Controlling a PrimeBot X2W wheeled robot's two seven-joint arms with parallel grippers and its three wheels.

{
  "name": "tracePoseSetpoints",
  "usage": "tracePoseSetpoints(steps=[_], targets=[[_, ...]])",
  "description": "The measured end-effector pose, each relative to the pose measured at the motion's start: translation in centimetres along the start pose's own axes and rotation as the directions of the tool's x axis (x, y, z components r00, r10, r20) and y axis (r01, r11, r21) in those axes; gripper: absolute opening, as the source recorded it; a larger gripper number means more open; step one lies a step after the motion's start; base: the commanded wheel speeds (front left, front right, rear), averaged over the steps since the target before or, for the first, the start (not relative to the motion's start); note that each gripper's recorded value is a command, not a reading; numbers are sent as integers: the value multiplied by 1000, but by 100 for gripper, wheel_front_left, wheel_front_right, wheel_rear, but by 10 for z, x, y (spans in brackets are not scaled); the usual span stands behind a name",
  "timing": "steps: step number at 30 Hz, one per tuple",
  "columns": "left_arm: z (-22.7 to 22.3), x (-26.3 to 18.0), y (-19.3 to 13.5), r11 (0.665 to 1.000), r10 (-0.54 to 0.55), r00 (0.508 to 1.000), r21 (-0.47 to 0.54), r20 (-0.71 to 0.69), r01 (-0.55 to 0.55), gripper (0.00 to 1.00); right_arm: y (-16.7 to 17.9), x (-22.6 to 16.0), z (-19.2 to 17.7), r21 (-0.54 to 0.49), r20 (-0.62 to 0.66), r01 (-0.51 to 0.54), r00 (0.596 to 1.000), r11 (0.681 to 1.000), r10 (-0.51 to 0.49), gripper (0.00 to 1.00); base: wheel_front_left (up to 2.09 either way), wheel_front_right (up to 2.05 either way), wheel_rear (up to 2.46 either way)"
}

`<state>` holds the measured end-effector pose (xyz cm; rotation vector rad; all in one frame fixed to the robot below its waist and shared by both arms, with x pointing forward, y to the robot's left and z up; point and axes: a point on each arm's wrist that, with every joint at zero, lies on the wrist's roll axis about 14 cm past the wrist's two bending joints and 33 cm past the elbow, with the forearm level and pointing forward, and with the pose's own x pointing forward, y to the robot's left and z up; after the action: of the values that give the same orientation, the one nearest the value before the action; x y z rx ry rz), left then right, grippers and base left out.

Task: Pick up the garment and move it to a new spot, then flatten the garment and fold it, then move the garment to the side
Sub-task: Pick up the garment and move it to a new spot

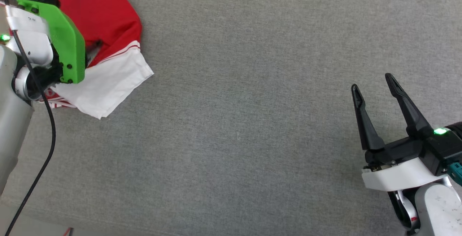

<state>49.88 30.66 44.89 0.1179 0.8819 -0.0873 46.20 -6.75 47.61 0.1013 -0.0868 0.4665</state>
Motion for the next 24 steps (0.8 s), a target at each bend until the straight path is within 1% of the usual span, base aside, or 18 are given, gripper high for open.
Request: tracePoseSetpoints(steps=[3, 6, 9, 13, 14, 15, 16, 19, 21, 24], targets=[[-23, 18, -7, 1000, -20, 994, 14, -108, 21, 100, -9, -2, -9, -5, -21, 19, 1000, 1000, -19, 100, 0, 0, 0], [-44, 34, -11, 999, -41, 982, -19, -186, 38, 100, -15, -2, -14, -6, -32, 32, 999, 999, -32, 100, 0, 0, 0], [-69, 47, -9, 999, -36, 960, -35, -278, 27, 100, -20, -3, -22, -7, -49, 42, 998, 999, -42, 100, 0, 0, 0], [-82, 59, -11, 997, -53, 942, -64, -332, 34, 100, -26, -3, -29, -7, -61, 54, 997, 999, -54, 100, 0, 0, 0], [-83, 61, -12, 996, -62, 940, -75, -335, 39, 87, -27, -3, -30, -8, -64, 58, 996, 998, -58, 100, 0, 0, 0], [-83, 63, -12, 996, -64, 939, -75, -337, 41, 19, -29, -4, -31, -9, -67, 62, 996, 998, -63, 100, 0, 0, 0], [-82, 63, -13, 997, -63, 939, -66, -337, 43, 0, -30, -5, -30, -10, -68, 67, 995, 998, -67, 100, 0, 0, 0], [-73, 62, -17, 996, -75, 957, -63, -281, 60, 0, -32, -6, -25, -13, -58, 83, 995, 996, -83, 100, 0, 0, 0], [-65, 59, -20, 997, -79, 969, -43, -233, 71, 0, -33, -8, -21, -13, -52, 92, 994, 996, -93, 100, 0, 0, 0], [-49, 46, -24, 995, -95, 986, -28, -137, 92, 0, -30, -13, -13, -9, -43, 102, 994, 995, -102, 100, 0, 0, 0]])
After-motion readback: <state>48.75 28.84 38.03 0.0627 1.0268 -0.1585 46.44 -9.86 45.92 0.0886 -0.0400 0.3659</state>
